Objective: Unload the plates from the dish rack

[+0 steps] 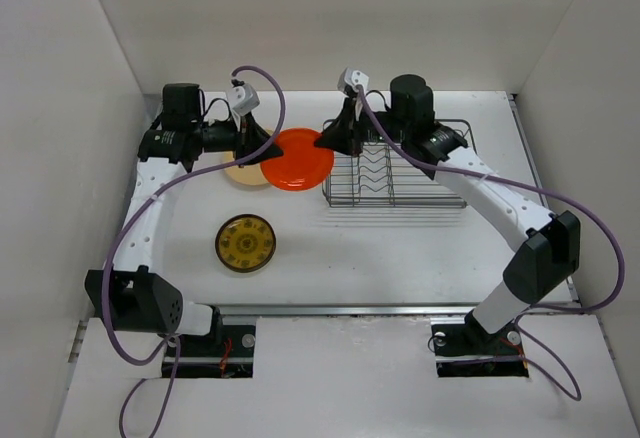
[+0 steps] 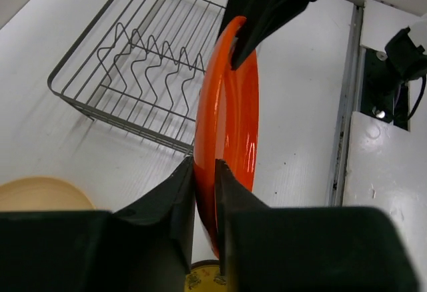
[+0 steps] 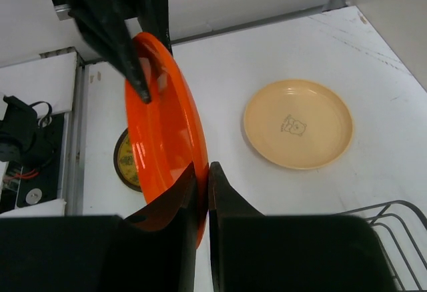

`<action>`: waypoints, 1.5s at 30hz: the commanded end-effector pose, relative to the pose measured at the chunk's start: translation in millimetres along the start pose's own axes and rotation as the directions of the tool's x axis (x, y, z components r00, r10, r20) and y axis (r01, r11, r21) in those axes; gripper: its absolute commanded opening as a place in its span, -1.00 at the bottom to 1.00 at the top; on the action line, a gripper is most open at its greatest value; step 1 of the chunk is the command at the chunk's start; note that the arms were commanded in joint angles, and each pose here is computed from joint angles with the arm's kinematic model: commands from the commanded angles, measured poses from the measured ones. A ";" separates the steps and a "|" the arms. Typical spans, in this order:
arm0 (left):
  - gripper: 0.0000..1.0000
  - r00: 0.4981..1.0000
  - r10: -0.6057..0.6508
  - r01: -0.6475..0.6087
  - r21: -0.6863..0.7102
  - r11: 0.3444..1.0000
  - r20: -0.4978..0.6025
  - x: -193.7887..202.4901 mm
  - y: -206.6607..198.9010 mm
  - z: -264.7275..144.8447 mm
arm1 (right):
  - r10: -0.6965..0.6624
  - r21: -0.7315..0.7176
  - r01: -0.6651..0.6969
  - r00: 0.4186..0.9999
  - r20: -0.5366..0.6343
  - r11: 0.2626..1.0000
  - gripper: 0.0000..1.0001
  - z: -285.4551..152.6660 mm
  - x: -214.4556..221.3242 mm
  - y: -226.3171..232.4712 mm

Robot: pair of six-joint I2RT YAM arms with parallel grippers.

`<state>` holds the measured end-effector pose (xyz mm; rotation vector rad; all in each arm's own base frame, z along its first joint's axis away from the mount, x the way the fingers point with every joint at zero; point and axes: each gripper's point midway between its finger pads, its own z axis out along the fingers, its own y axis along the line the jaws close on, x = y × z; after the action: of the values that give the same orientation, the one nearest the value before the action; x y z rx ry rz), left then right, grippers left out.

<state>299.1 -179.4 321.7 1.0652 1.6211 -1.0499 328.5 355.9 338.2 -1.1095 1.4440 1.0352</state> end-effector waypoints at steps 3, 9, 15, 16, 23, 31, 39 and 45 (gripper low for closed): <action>-1.00 0.999 0.037 -0.037 -0.058 0.998 -0.012 0.7 9.9 1.6 | -0.088 -0.020 0.090 0.990 0.112 0.996 -1.00 -4.5 -51.0 13.6; -1.00 1.000 0.014 -0.014 -0.050 0.999 -0.006 2.7 11.7 4.0 | -0.072 -0.011 0.074 0.992 0.105 0.997 -0.23 -2.2 -47.3 10.1; -1.00 0.998 -0.049 0.045 -0.146 0.988 -0.025 22.0 34.3 -7.6 | -0.084 0.130 0.071 0.992 0.096 0.989 1.00 -5.4 -46.7 -13.5; -1.00 0.997 -0.074 0.065 -0.178 0.982 -0.039 28.2 39.2 -13.9 | -0.099 0.171 0.082 0.990 0.098 0.982 1.00 -9.0 -50.7 -18.8; -1.00 0.910 -0.163 0.086 -0.211 0.974 -0.380 148.6 53.5 -83.3 | -0.117 0.351 0.095 0.992 0.042 0.932 1.00 -45.5 -31.5 -64.4; -1.00 0.781 -0.285 0.188 -0.226 0.956 -0.556 242.7 43.0 -119.2 | -0.125 0.402 0.109 0.992 0.013 0.909 1.00 -72.8 -12.6 -74.7; -1.00 0.764 -0.311 0.241 -0.197 0.950 -0.566 259.5 43.3 -115.3 | -0.120 0.418 0.109 0.993 0.000 0.902 1.00 -81.6 -4.4 -77.8; -0.85 0.723 -0.366 0.316 -0.190 0.929 -0.586 279.2 41.1 -114.0 | -0.120 0.419 0.108 0.993 0.001 0.902 1.00 -85.2 -3.6 -77.5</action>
<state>257.9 -17.2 87.5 1.0586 2.4340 -0.9146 390.9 261.8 318.0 -0.8604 1.5710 0.6376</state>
